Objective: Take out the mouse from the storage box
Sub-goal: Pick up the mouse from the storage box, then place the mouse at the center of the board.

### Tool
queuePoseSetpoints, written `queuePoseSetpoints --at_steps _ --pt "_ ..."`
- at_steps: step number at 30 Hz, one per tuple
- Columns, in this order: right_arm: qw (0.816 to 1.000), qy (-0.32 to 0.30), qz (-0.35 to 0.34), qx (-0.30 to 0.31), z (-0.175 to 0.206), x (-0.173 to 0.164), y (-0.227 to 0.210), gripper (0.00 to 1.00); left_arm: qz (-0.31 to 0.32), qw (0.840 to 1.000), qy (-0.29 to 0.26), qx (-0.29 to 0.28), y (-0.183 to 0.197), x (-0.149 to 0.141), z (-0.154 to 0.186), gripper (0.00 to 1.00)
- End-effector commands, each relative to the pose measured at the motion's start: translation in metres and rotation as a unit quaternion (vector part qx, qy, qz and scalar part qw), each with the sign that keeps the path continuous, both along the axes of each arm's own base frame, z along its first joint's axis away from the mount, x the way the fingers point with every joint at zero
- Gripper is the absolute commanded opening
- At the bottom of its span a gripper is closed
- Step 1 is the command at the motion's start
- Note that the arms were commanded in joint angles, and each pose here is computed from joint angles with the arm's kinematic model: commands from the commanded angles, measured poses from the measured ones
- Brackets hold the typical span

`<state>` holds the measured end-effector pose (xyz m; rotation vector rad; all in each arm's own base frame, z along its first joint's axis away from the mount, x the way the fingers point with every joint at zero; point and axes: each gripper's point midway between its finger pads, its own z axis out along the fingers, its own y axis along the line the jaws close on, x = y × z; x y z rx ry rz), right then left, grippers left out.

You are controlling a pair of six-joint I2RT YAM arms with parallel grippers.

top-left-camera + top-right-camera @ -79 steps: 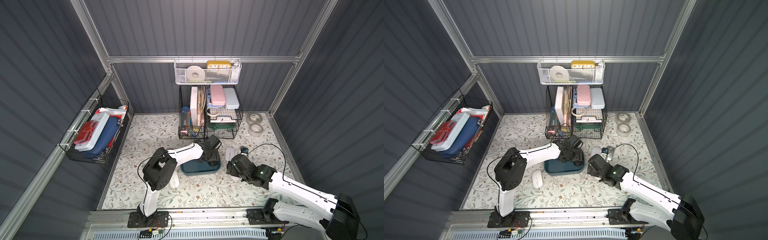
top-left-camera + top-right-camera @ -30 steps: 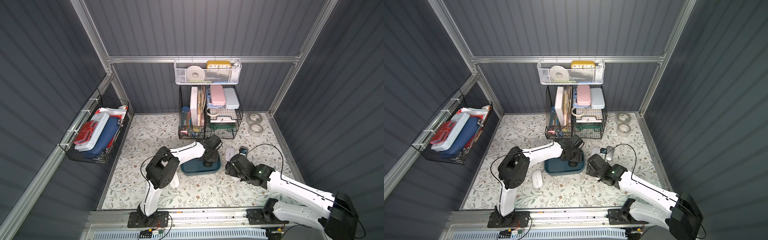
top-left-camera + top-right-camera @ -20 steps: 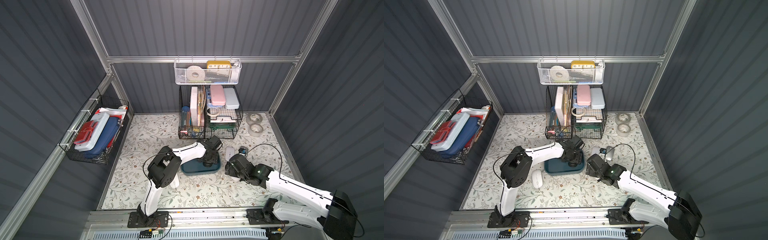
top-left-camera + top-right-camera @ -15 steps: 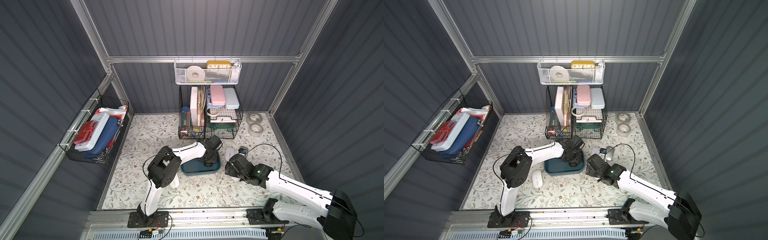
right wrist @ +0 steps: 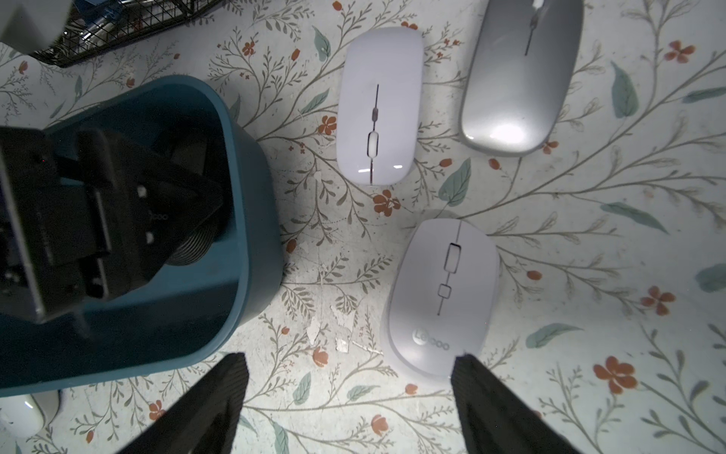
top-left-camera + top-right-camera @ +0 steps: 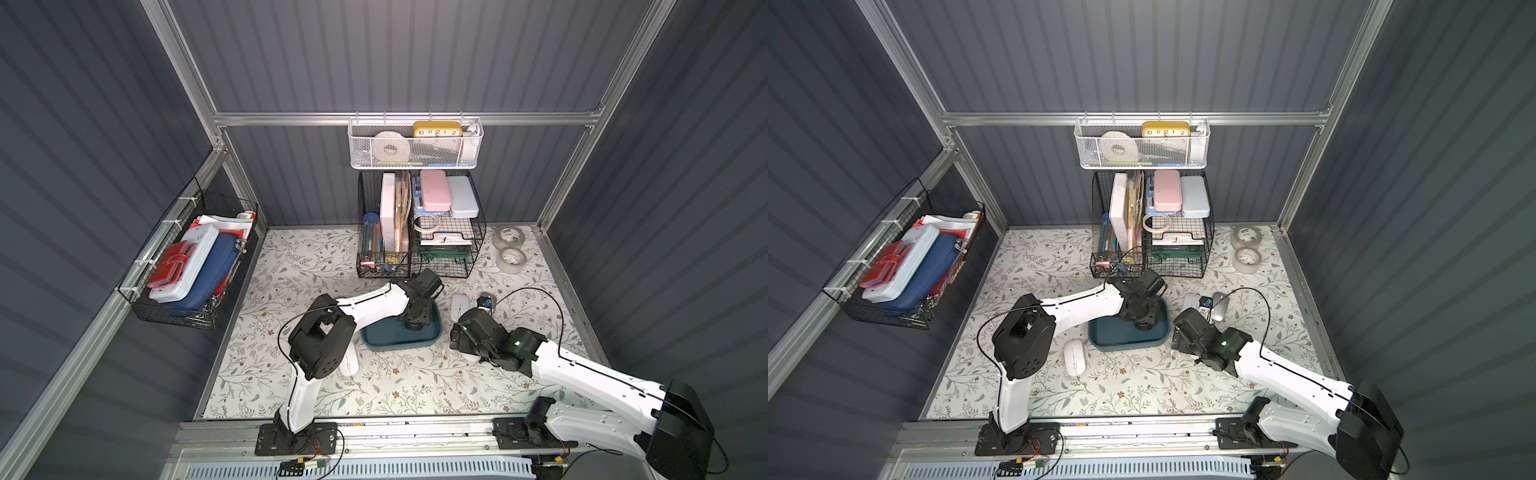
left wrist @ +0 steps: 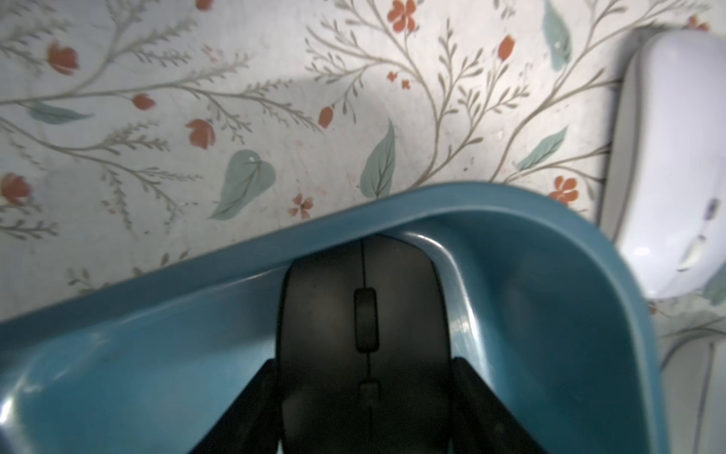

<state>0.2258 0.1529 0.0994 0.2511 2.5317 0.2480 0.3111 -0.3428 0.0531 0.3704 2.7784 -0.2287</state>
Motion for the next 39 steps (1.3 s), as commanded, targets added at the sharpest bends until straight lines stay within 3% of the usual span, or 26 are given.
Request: queuePoseSetpoints --at_steps 1,9,19,29,39 --pt "1.0 -0.006 0.0 0.006 0.004 0.002 0.003 0.87 -0.005 1.0 -0.014 -0.018 0.002 -0.003 0.023 0.6" --pt "1.0 -0.005 -0.001 0.006 0.004 0.001 0.002 0.87 -0.001 0.999 -0.024 -0.037 0.017 -0.018 0.051 0.6" --pt "1.0 -0.003 0.0 0.009 0.004 0.001 0.004 0.87 0.033 0.998 -0.059 -0.001 0.074 -0.034 0.082 0.62" --pt "1.0 -0.002 0.002 0.011 0.004 0.001 0.006 0.87 0.14 0.988 -0.072 0.002 0.173 -0.04 0.092 0.63" --pt "1.0 -0.001 0.002 0.013 0.005 0.002 0.008 0.86 0.283 0.956 -0.073 -0.006 0.258 -0.056 0.072 0.63"
